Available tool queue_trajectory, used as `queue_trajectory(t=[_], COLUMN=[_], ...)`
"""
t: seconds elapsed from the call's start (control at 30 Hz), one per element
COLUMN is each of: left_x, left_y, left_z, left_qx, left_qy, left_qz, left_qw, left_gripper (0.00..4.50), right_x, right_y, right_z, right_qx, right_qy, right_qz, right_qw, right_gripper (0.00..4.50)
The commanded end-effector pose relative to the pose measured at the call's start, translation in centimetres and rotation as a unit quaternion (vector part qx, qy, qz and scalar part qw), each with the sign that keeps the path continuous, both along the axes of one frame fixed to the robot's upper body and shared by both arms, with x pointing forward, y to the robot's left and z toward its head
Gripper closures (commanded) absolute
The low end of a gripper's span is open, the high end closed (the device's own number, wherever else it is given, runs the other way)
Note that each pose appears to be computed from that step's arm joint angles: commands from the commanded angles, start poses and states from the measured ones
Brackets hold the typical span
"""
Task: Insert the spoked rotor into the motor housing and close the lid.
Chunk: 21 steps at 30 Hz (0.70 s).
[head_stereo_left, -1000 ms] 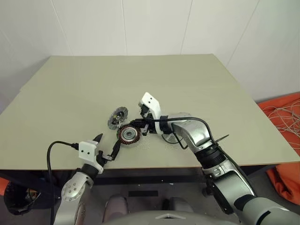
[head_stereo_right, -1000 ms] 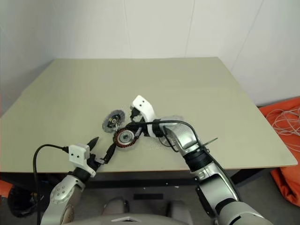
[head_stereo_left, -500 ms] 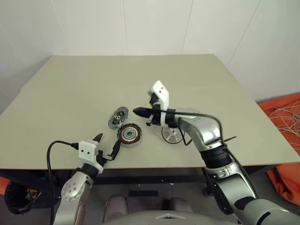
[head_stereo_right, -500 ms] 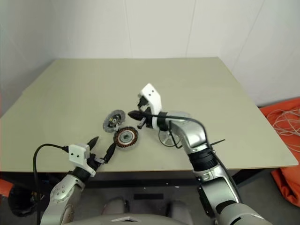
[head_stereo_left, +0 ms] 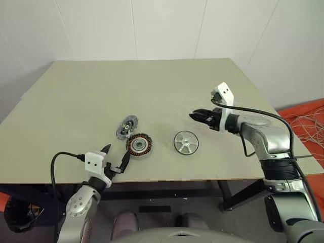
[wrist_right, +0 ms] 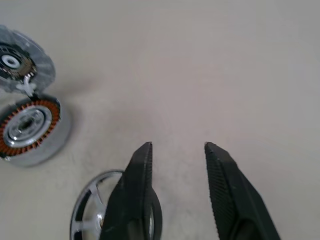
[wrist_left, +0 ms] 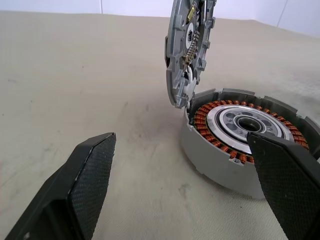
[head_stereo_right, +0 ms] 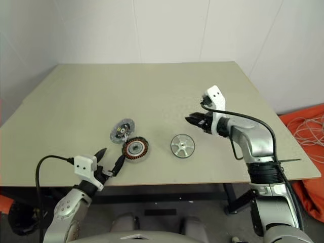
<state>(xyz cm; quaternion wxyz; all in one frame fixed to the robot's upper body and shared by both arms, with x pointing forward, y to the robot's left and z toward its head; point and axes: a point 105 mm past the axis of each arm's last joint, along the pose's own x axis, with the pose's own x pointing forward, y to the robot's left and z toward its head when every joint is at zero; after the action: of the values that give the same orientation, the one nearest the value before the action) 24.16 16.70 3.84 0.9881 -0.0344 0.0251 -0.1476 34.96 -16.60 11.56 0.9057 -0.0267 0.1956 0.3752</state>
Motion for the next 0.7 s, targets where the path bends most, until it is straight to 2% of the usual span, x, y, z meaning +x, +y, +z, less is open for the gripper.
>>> queue_trajectory(t=[0.03, 0.17, 0.2, 0.3, 0.43, 0.7], left_x=[-0.1, -0.1, -0.1, 0.1, 0.3, 0.1], left_y=[0.1, 0.2, 0.2, 0.2, 0.0, -0.1], left_z=[0.9, 0.4, 0.3, 0.2, 0.1, 0.4], left_qx=[-0.001, -0.001, -0.001, -0.003, -0.005, -0.005], left_qy=[-0.019, -0.015, -0.014, -0.013, -0.013, -0.015], left_qz=[-0.003, -0.002, -0.002, -0.002, -0.002, 0.0], left_qw=[1.0, 1.0, 1.0, 1.0, 1.0, 1.0], left_gripper=[0.0, 0.0, 0.0, 0.0, 0.0, 0.0], right_x=[-0.1, -0.3, -0.7, -1.4, -3.0, -3.8], right_y=[-2.0, -3.3, -3.7, -4.2, -3.8, -2.3], right_z=[0.6, -0.1, -0.6, -1.4, -2.2, -3.4], right_qx=[0.016, 0.029, 0.032, 0.039, 0.082, 0.126], right_qy=[0.007, 0.044, 0.067, 0.108, 0.19, 0.247], right_qz=[-0.013, -0.025, -0.023, -0.017, 0.006, 0.011], right_qw=[1.0, 0.998, 0.997, 0.993, 0.978, 0.961], right_gripper=[1.62, 0.24, 0.04, 0.04, 0.04, 0.04])
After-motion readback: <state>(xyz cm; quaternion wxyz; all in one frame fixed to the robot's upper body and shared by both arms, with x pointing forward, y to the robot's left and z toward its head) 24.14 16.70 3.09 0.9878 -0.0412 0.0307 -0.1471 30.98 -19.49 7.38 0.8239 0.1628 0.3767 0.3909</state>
